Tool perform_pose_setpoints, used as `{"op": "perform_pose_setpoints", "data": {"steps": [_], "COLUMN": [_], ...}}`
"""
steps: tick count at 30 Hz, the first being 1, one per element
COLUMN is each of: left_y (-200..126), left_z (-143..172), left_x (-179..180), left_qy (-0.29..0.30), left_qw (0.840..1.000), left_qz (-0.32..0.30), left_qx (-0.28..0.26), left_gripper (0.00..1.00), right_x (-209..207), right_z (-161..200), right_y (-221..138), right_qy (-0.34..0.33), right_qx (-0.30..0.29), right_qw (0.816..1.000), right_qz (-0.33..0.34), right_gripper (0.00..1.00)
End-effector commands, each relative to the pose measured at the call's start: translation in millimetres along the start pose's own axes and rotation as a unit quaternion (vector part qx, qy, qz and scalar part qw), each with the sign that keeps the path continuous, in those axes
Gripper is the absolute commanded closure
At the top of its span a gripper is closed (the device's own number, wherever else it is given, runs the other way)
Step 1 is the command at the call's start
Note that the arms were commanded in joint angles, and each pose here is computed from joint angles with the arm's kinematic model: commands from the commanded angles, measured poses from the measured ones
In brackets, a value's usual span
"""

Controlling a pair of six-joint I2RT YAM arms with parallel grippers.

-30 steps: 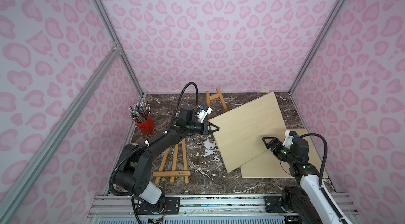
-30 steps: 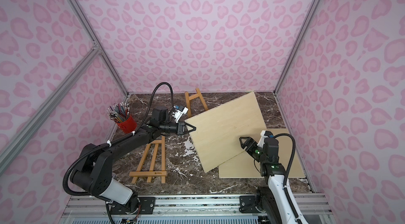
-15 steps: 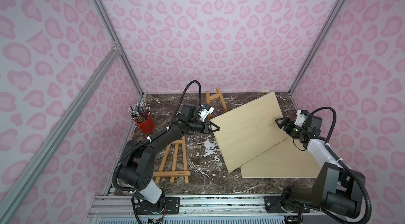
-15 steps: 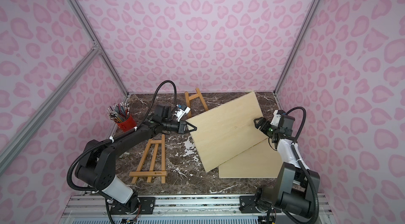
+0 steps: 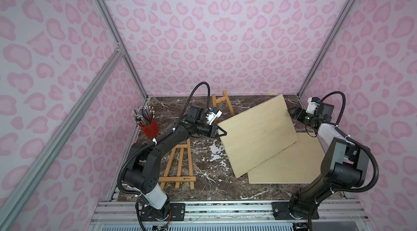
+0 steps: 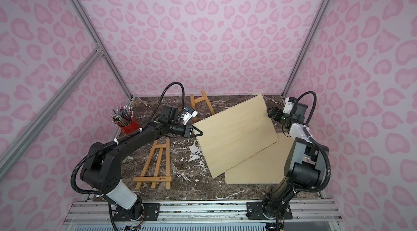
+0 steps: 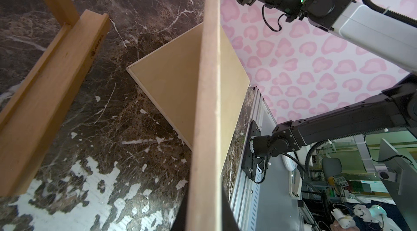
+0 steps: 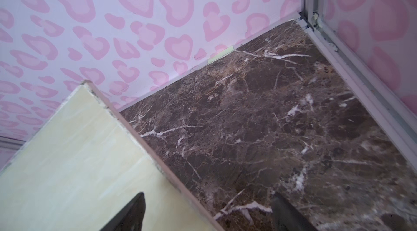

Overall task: Disassemble the easel
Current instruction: Place the drawing board on the drawing board.

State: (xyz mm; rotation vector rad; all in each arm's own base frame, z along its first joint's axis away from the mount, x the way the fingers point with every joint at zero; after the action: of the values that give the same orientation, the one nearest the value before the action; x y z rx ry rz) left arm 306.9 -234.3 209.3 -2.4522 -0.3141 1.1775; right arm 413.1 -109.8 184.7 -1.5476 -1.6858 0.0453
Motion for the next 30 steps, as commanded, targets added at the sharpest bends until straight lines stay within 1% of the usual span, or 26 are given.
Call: {"op": "perform_pose_setpoints", "data": {"steps": [1,5,10,14,23,30], "left_y": [-1.0,-0.4,-0.2,0.8,4.8,7.2], "left_z": [6.4,5.6,1.8,-0.2,1.5,-0.6], "left_x": [11.5,12.2,10.8,11.6,15.6,16.8], "left_qy": [-0.011,-0.011,-0.008,-0.01,-0.015,-0.017], "left_qw": [0.998,0.998,0.998,0.998,0.998,0.997], "left_qz": [-0.056,-0.054,-0.051,-0.05,-0.044,-0.038], "left_qx": [0.015,0.02,0.025,0.029,0.045,0.063], "left_gripper": [0.98,0.98,0.98,0.98,0.98,0.98], "right_x": [-5.3,-9.4,-4.8,0.4,4.3,25.2], "right_z": [10.4,16.9,20.7,29.9,49.6,58.9], "right_y": [13.6,21.9,26.9,28.4,25.6,13.0], "right_qy": [-0.03,-0.039,-0.044,-0.051,-0.054,-0.069], "right_qx": [0.036,0.063,0.081,0.1,0.132,0.142], "right_qw": [0.999,0.997,0.993,0.99,0.983,0.977], "right_qz": [-0.018,-0.029,-0.069,-0.089,-0.114,-0.146], "right_gripper": [0.11,0.11,0.11,0.11,0.13,0.15]}}
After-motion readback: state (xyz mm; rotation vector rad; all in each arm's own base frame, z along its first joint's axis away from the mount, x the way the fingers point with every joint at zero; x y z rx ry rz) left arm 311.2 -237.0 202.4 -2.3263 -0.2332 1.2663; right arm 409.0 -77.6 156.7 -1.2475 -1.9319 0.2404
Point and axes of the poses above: each gripper's point midway between its finger pads, its own y axis out along the fingers, its own x axis along the line the jaws close on, z = x × y, the point moved 7 cm from there along -y, back along the fingers, and after that the axes turned 3 degrees about y, right-handed, at the moved point
